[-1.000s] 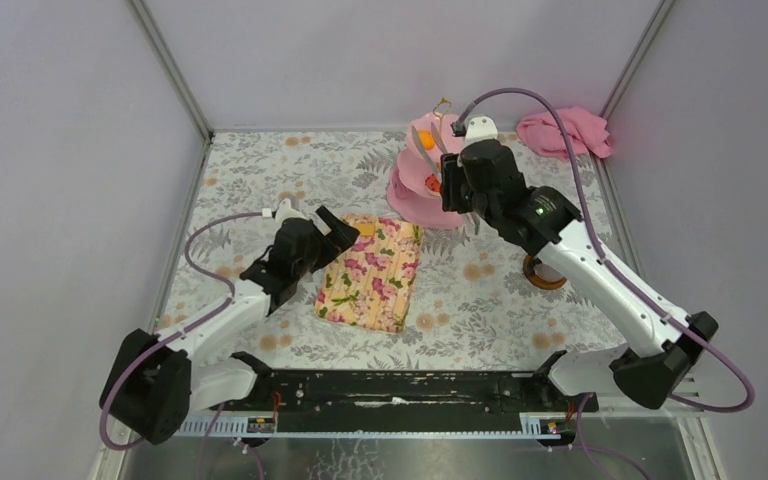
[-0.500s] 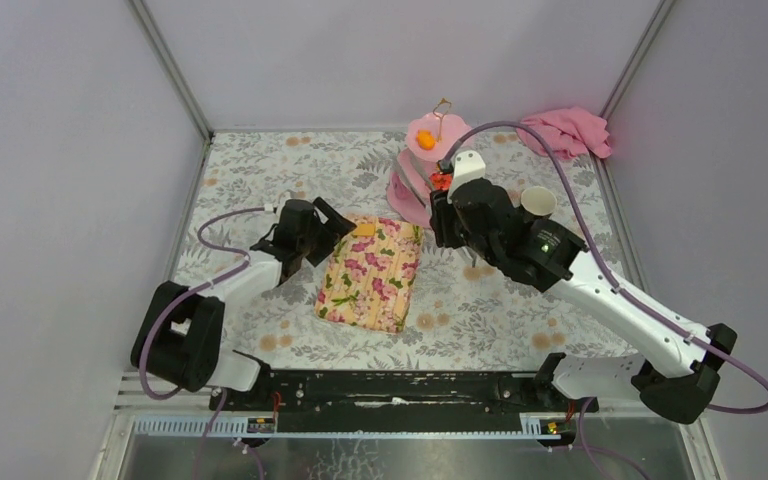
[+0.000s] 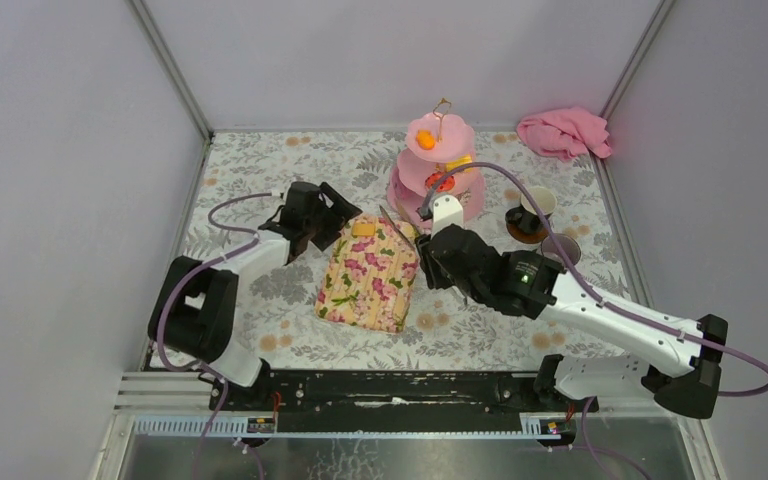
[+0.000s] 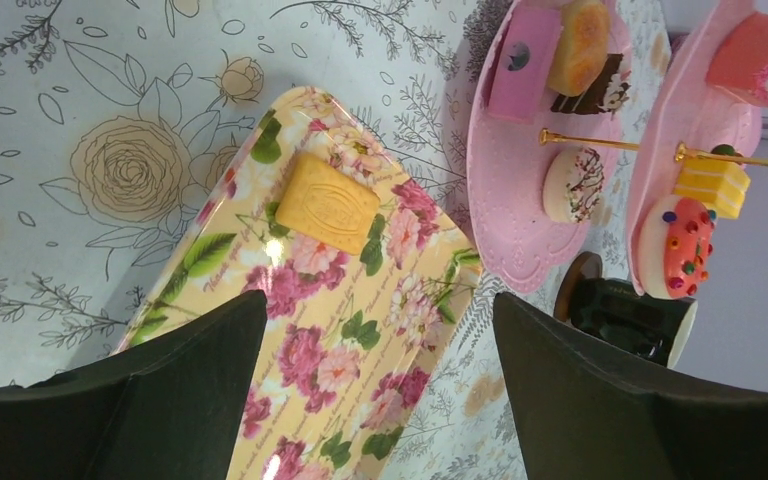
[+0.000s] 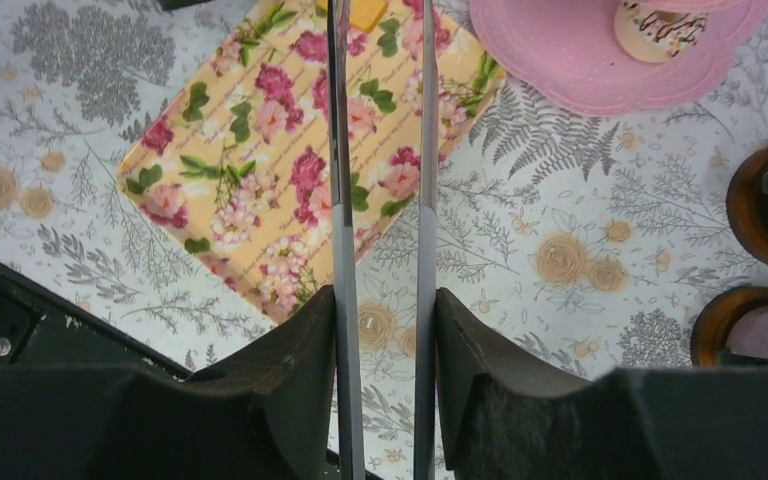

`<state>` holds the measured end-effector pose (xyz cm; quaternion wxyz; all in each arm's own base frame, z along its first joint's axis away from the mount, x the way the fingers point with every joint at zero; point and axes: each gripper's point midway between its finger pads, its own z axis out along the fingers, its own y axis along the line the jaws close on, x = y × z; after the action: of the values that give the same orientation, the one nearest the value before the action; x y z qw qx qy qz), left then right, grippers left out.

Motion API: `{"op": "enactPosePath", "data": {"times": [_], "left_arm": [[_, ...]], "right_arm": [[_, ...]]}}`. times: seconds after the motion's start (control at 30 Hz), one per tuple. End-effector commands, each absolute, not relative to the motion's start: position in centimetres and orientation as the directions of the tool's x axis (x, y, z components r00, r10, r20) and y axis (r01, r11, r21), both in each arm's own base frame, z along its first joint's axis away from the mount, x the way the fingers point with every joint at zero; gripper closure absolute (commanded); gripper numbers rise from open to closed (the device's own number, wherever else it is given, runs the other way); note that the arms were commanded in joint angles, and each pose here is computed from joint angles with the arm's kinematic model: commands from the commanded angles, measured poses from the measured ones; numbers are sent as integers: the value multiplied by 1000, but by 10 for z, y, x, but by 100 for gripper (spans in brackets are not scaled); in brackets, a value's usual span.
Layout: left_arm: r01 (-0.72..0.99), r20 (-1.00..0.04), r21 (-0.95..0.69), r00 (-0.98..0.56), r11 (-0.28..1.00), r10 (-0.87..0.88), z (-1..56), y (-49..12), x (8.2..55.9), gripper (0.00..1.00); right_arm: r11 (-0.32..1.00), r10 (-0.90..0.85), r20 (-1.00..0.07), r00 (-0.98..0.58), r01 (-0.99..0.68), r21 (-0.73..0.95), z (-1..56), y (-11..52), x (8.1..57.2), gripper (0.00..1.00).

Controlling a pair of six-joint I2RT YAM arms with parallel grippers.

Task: Serve the afternoon tea
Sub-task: Move the tray at the center of the board.

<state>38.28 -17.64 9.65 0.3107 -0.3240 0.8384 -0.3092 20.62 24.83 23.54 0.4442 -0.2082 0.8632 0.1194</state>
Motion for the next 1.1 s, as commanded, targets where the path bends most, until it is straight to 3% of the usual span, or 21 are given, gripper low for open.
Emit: {"op": "enactPosePath", "data": {"times": [0.0, 0.6, 1.07], "left_arm": [[-351, -311, -725, -601, 593, -736, 97, -179, 398, 10], [-395, -331, -617, -654, 681, -680, 71, -174, 413, 10], [-531, -255, -449, -695, 719, -672, 39, -164, 408, 23]], "right_arm": [[894, -164, -856, -490, -441, 82, 247, 261, 204, 57], [897, -160, -824, -544, -428, 108, 204, 266, 192, 57], [885, -121, -828, -548, -438, 161, 192, 256, 180, 58]]}}
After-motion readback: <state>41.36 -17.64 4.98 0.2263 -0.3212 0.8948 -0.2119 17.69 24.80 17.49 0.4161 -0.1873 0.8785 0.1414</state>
